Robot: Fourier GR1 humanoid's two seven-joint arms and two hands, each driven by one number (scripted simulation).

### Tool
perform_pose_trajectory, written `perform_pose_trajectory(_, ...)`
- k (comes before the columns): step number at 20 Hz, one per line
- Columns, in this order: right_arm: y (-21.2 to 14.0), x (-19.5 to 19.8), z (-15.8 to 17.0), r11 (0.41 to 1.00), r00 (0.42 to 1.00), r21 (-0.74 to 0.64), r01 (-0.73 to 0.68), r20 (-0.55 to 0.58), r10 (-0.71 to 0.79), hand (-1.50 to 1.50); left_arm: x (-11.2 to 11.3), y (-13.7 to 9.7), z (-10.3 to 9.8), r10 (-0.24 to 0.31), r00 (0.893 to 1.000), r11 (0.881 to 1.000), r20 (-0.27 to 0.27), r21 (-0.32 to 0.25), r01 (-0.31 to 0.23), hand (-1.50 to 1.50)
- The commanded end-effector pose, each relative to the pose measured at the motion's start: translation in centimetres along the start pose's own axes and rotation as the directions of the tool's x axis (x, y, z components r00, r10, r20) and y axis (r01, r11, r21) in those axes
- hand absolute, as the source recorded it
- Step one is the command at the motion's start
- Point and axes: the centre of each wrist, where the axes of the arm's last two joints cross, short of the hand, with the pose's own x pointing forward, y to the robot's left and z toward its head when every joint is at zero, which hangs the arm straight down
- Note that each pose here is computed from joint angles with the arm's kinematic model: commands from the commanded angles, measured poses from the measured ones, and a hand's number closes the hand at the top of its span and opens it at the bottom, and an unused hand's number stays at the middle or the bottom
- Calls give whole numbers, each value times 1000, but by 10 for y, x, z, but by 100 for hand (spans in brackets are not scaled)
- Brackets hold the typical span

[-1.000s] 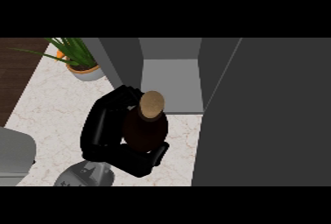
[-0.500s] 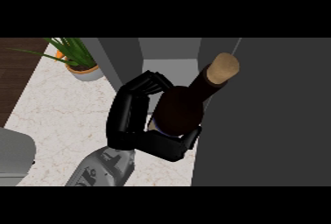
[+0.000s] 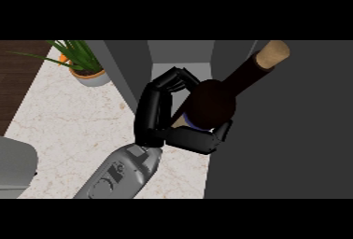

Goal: Pick up the wine, place it into the cabinet and close the cabinet

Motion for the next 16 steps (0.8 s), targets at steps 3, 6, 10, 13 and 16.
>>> perform_pose_trajectory(3, 12, 33, 32, 999, 998, 24, 48, 39, -49, -150, -7, -1, -9, 23, 1000, 999, -10, 42, -23, 150)
perform_pose_trajectory(6, 4, 17, 20, 999, 998, 21, 40, 49, -41, -150, -24, 2, 6, 40, 999, 997, -20, 62, -39, 150)
perform_pose_trajectory(10, -1, 26, 19, 999, 998, 36, 36, 55, -38, -150, -32, 2, -10, 56, 998, 995, -38, 78, -53, 150)
perform_pose_trajectory(13, 3, 30, 22, 999, 998, 28, 42, 41, -43, -150, -55, 18, -1, 33, 999, 996, -38, 87, -30, 150)
perform_pose_trajectory(16, 2, 29, 12, 999, 997, 22, 45, 61, -47, -150, -61, 5, 1, -16, 999, 996, -50, 90, 21, 150)
